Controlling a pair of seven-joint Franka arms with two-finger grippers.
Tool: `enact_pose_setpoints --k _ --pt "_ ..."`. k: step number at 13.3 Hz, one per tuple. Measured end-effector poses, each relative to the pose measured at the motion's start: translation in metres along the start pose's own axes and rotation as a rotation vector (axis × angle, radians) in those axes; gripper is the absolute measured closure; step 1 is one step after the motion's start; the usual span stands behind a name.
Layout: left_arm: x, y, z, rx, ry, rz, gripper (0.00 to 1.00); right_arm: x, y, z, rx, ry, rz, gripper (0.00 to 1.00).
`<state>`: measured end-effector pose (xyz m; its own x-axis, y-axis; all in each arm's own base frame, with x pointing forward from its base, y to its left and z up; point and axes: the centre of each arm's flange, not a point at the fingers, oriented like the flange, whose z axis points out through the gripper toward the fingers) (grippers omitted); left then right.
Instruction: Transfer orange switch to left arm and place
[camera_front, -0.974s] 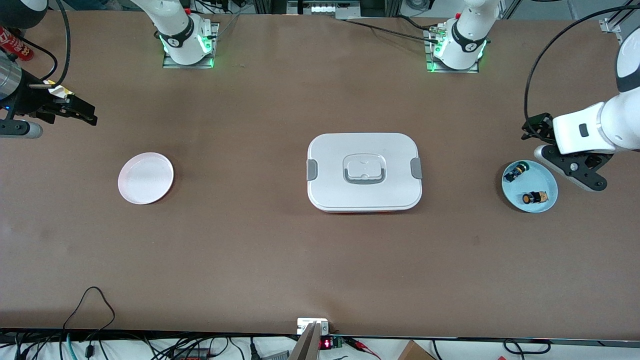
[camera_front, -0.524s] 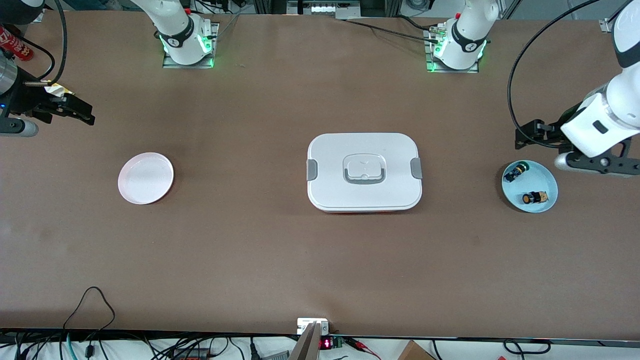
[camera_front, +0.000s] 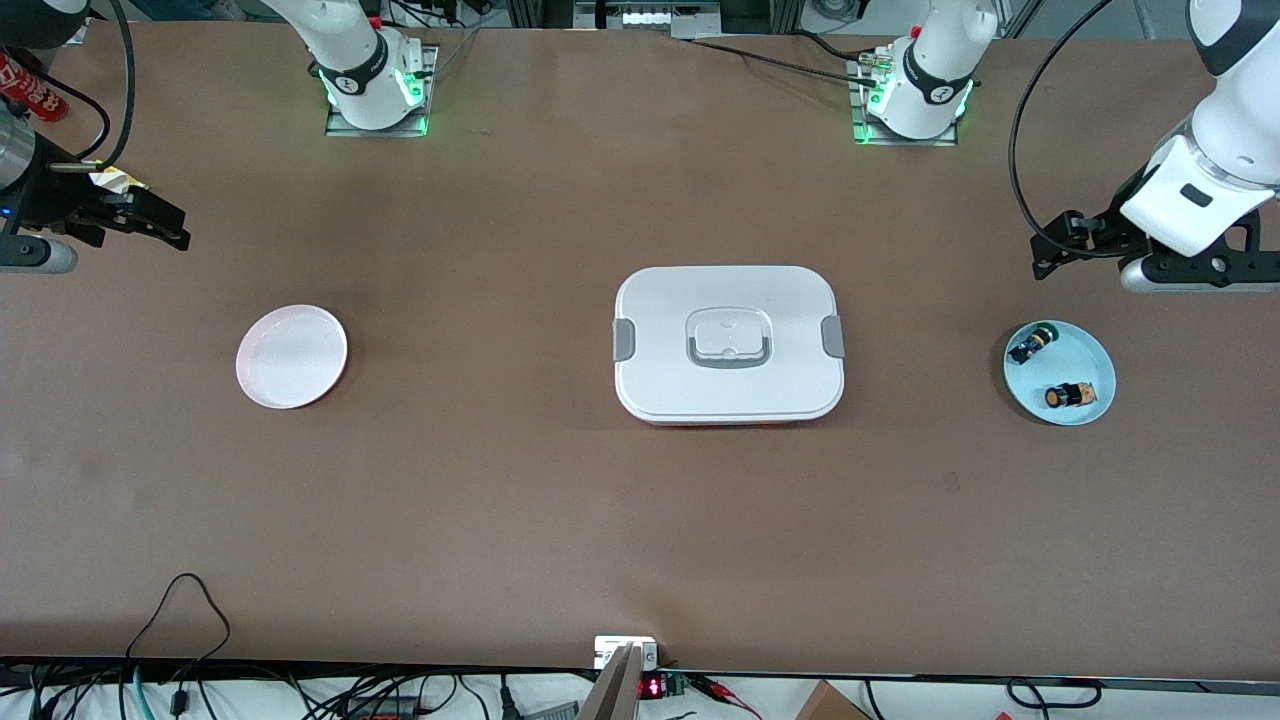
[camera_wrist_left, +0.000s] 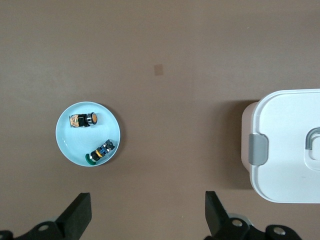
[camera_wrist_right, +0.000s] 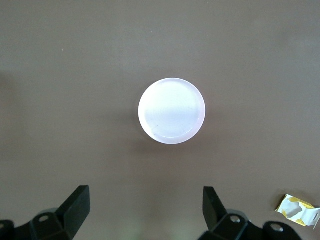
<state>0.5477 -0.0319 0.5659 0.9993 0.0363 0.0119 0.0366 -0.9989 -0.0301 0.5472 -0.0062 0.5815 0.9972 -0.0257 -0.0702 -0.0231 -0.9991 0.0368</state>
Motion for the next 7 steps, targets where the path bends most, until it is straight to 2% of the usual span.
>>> enact_pose_setpoints --k 7 --pt "0.0007 -0.0017 0.0034 -0.001 0.001 -0.003 0.00 0.0000 0.0000 -0.0001 0.000 0.000 -0.001 0.00"
